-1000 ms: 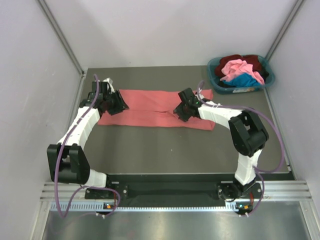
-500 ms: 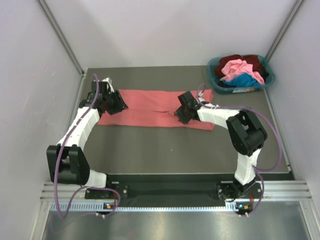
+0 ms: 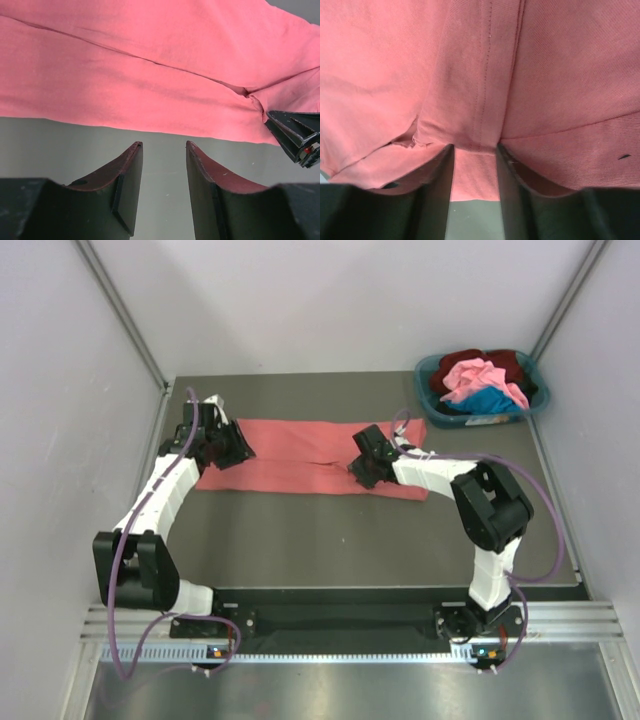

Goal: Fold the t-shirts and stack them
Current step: Fold the tshirt

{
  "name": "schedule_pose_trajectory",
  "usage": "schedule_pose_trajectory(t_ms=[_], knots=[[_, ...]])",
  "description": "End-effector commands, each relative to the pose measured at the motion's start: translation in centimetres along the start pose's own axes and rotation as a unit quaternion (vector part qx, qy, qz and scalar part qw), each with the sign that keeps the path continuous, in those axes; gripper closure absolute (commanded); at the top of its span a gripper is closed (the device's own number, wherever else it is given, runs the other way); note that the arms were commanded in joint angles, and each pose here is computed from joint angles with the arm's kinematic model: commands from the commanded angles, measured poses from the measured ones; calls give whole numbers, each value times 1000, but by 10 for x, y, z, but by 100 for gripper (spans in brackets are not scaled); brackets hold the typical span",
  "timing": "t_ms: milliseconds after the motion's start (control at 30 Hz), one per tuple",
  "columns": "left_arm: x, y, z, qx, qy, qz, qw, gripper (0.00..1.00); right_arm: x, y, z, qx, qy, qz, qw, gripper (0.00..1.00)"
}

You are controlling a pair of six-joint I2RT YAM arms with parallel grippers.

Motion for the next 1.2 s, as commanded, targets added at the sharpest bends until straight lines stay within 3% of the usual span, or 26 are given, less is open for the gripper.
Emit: schedule_pose_trajectory(t_ms=[0,200,300,933,1167], knots=[[12,-10,13,-13,-33,-16,999,55,-2,3,-5,1,-13,-4,1000,64],[13,-16,15,-20,-32,-16,999,55,-1,11,5,23,-30,3,999,95],[13,-19,16,-23,-30,-15,999,55,3,17,15,23,-45,15,999,100],[7,-36,18,-35,-24,-19,999,53,30,66,28,90,-99,80,988,100],[10,-37,17,-34,-32,-14,999,51,34,100,17,128,-104,171,972,100]])
Point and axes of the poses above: each gripper's point midway between its finger pads, its own z axis back along the fingers, its own y axis along the line the jaws close on, x = y × z, the point moved 1 cm from there along z, back along the fingers, and after that the axes turned 5 degrees about z, right-handed, at the moved point
